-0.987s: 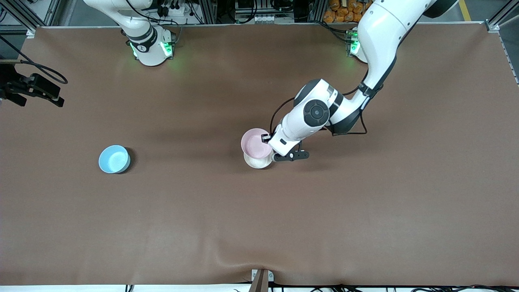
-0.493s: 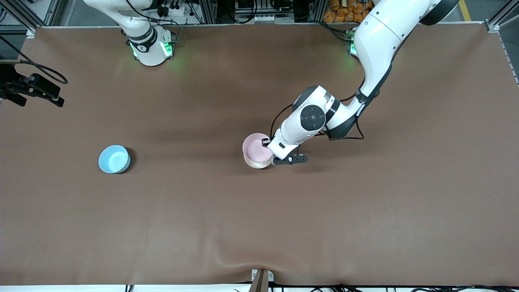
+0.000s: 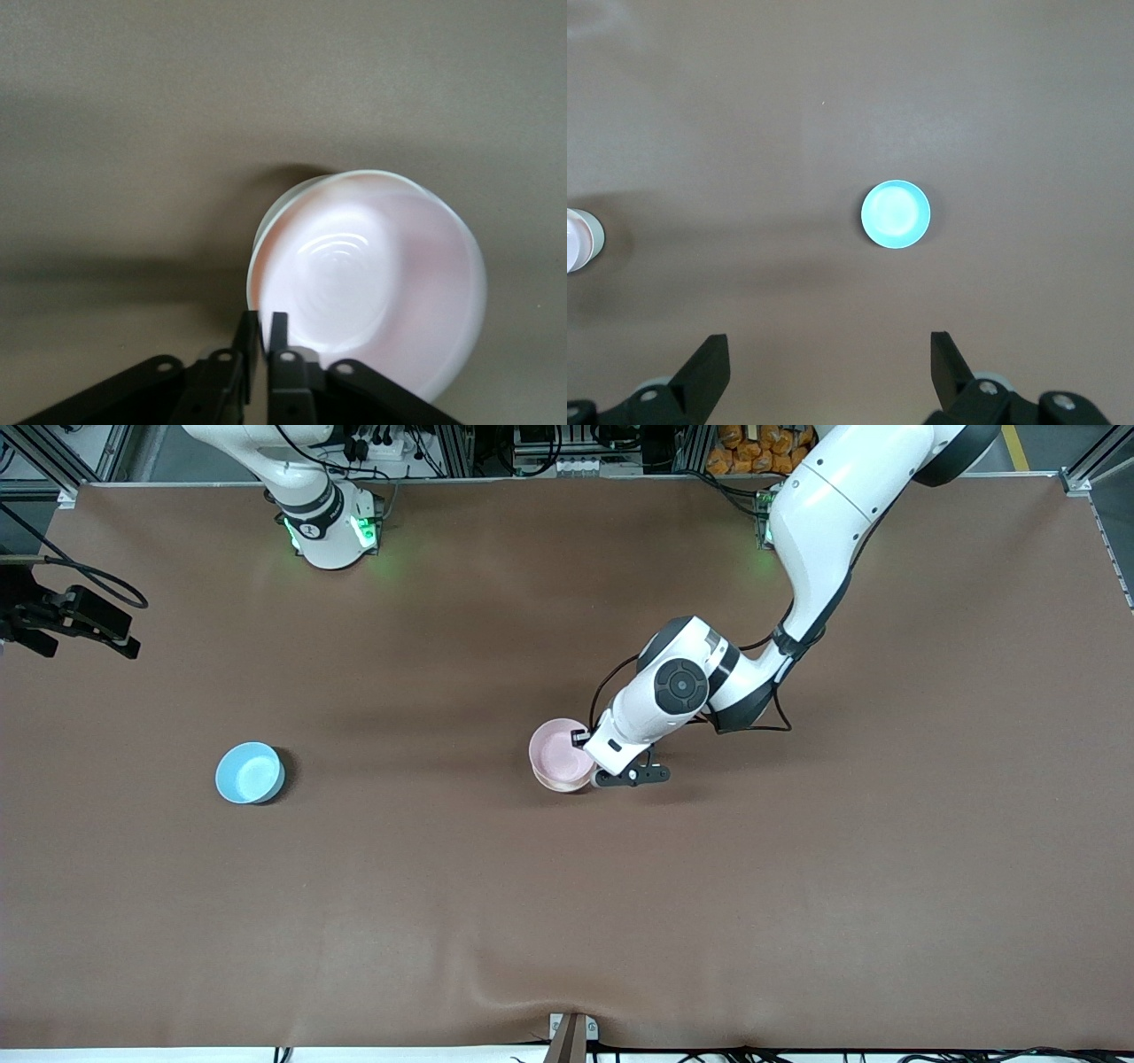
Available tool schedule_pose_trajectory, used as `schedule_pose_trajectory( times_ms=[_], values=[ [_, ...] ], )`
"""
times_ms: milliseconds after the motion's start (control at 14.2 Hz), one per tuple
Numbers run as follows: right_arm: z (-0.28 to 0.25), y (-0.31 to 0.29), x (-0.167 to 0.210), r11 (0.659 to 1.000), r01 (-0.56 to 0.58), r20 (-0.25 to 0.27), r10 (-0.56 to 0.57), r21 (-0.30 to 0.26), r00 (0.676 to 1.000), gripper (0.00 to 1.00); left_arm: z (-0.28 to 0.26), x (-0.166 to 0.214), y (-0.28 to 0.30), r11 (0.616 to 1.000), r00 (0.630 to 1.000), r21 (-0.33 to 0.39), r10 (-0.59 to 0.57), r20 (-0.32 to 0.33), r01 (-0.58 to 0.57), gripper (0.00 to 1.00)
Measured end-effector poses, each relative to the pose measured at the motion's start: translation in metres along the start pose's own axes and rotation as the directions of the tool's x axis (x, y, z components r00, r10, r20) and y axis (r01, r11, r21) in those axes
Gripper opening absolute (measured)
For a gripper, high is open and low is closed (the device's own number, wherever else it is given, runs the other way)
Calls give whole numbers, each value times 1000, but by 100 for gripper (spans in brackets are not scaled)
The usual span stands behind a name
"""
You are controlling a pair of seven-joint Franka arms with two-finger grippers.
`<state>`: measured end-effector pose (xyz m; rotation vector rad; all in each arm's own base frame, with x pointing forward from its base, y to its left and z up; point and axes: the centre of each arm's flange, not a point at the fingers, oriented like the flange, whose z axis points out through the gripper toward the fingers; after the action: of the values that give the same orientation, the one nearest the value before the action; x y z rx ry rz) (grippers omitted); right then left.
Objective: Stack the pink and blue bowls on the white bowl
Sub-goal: 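Withdraw the left gripper while the right gripper reaches the blue bowl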
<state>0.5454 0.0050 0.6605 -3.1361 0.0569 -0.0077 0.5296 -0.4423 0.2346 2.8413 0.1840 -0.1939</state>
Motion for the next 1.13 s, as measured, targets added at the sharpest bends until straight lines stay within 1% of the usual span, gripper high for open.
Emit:
schedule_pose_trajectory(
  times_ms=[141, 211, 352, 423, 493, 564, 634, 775, 916, 1128],
  values=[
    [0, 0, 0, 1000, 0, 0, 0, 0, 1000, 100, 0, 1, 0, 1000, 1000, -2, -2, -3, 2, 35],
    [0, 0, 0, 1000, 0, 0, 0, 0, 1000, 100, -3, 3, 0, 1000, 1000, -5, -2, -8, 2, 47],
    [0, 0, 0, 1000, 0, 0, 0, 0, 1000, 100, -17, 13, -1, 1000, 1000, -9, -8, -29, 8, 64],
    [0, 0, 0, 1000, 0, 0, 0, 0, 1000, 100, -33, 20, -5, 1000, 999, 5, -12, -35, 13, 75],
    [0, 1, 0, 1000, -2, 0, 2, 0, 1000, 100, -59, 28, -11, 999, 999, 21, -23, -43, 24, 84],
    [1, 3, 0, 1000, -5, 1, 5, 0, 1000, 100, -92, 36, -20, 998, 998, 38, -39, -53, 41, 95],
    [4, 6, 2, 1000, -10, 7, 10, -1, 1000, 100, -131, 44, -33, 996, 996, 54, -61, -68, 65, 100],
    [21, 11, 11, 1000, -21, 36, 21, -2, 999, 100, -205, 49, -62, 990, 989, 86, -105, -99, 114, 100],
    [50, 19, 29, 999, -34, 67, 34, -2, 997, 100, -267, 46, -93, 982, 985, 127, -126, -121, 141, 100],
    [111, 36, 53, 998, -61, 155, 60, -3, 986, 100, -333, 32, -128, 973, 983, 178, -124, -135, 147, 100]
  ],
)
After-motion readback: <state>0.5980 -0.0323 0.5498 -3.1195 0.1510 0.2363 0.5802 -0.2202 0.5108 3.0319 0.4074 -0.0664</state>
